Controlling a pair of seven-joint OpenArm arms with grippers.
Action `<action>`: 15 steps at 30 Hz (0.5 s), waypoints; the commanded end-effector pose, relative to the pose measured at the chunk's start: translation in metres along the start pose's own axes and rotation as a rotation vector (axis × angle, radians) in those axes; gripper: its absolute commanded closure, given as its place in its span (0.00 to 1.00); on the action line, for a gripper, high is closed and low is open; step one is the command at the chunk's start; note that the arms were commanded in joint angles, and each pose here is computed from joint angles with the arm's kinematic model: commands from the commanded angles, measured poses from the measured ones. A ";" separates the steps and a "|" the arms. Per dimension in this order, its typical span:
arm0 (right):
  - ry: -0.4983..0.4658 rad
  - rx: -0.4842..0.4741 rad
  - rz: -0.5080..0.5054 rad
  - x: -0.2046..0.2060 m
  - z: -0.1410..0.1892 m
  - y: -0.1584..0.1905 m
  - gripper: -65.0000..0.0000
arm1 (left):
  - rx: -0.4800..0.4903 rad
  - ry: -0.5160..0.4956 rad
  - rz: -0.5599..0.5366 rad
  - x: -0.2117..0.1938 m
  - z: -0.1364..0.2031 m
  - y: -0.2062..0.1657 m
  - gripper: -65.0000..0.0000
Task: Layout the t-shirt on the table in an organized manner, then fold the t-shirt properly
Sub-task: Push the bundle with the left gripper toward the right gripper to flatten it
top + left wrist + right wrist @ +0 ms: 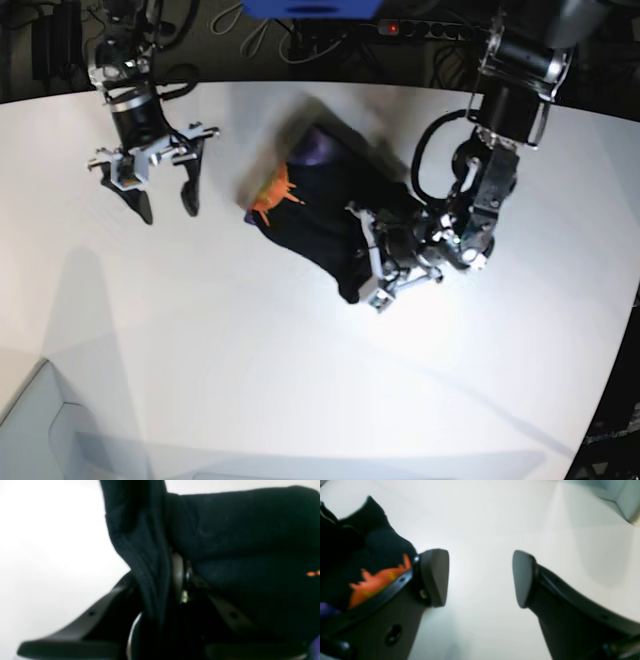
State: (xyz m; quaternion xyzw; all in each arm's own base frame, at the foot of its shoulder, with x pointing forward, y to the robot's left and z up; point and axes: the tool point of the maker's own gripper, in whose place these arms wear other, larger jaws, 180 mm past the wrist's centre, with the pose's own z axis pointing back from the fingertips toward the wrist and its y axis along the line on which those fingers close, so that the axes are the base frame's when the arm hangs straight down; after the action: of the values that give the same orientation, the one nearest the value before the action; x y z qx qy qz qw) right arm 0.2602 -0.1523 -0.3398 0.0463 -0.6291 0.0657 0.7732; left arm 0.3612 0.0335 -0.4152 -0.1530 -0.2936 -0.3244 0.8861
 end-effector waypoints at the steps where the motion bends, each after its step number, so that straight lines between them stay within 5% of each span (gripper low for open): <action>1: -0.066 -0.007 -0.028 0.015 0.003 -0.004 0.38 | 0.014 -0.039 -0.062 0.021 0.001 -0.001 1.00; 5: -0.074 -0.090 -0.118 0.011 0.019 -0.032 0.38 | -0.001 -0.079 -0.216 0.042 -0.010 -0.020 1.00; 15: -0.022 -0.126 -0.118 -0.005 0.041 -0.041 0.38 | -0.129 -0.123 -0.530 0.076 -0.040 -0.082 1.00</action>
State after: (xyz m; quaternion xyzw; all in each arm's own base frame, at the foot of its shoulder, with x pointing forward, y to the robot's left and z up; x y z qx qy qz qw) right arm 0.2225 -0.1980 -0.3509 0.0331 -0.6139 -0.0205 0.7885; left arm 0.3574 -0.0780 -0.4097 -0.1493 -0.3363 -0.5517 0.7485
